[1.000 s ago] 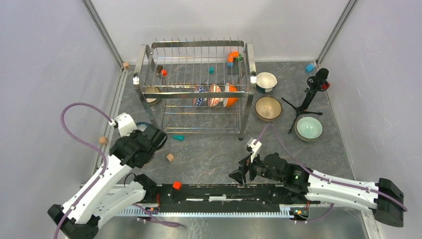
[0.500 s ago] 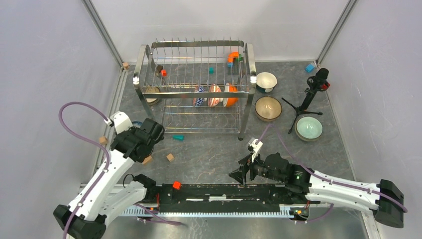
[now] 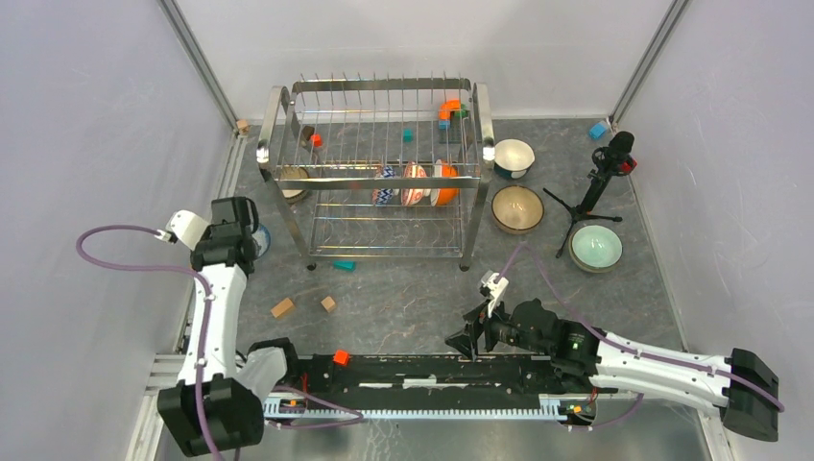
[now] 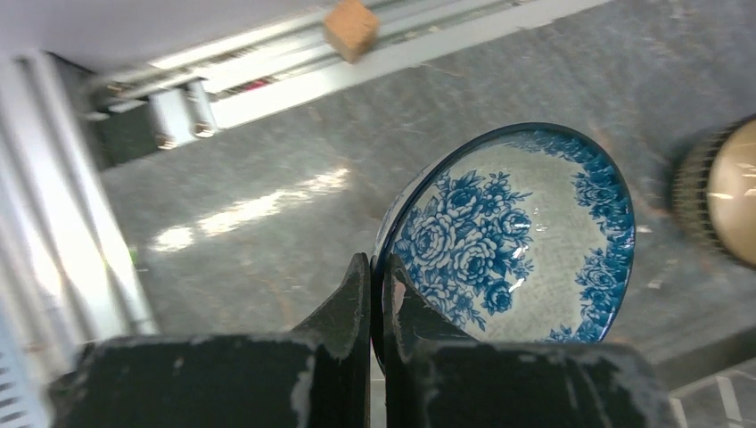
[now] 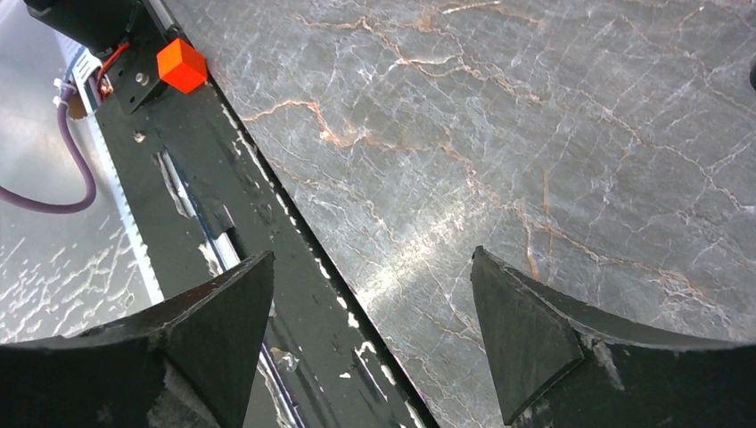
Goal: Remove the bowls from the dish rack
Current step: Place the bowl at the center of the board, then pick up the bowl from the dish rack.
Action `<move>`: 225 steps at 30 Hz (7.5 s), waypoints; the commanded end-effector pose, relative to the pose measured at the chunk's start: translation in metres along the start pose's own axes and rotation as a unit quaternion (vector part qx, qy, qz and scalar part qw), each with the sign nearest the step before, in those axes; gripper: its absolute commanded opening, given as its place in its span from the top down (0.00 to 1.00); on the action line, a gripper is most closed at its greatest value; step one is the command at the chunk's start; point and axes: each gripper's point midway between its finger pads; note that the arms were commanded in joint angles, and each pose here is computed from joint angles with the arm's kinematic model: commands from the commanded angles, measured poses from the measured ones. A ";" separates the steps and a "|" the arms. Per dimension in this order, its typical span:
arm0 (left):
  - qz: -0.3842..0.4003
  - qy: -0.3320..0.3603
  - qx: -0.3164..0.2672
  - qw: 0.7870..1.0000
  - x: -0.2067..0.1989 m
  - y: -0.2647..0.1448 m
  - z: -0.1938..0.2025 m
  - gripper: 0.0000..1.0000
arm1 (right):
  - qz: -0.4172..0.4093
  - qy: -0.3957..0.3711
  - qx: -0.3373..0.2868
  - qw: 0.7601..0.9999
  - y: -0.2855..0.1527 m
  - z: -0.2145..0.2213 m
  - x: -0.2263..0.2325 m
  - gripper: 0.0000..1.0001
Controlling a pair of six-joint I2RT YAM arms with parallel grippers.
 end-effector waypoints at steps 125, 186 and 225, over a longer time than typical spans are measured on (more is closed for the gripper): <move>0.524 0.057 0.258 0.810 -0.036 -0.169 0.113 0.27 | 0.143 -0.089 0.030 0.985 0.011 0.000 -0.054 0.14; 0.707 0.083 -0.081 0.698 -0.222 -0.187 0.206 0.36 | 0.149 -0.044 -0.108 0.982 -0.007 -0.016 -0.062 0.15; 0.708 0.172 -0.056 0.683 -0.284 -0.160 0.251 0.51 | 0.154 -0.045 -0.137 0.977 -0.016 -0.025 -0.064 0.15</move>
Point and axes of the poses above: each gripper's point midway between its finger pads, its own y axis out along the fingers, its own x axis along the line the jaws close on, z = x × y, and after that the axes turned 11 degrees about -y, right-handed
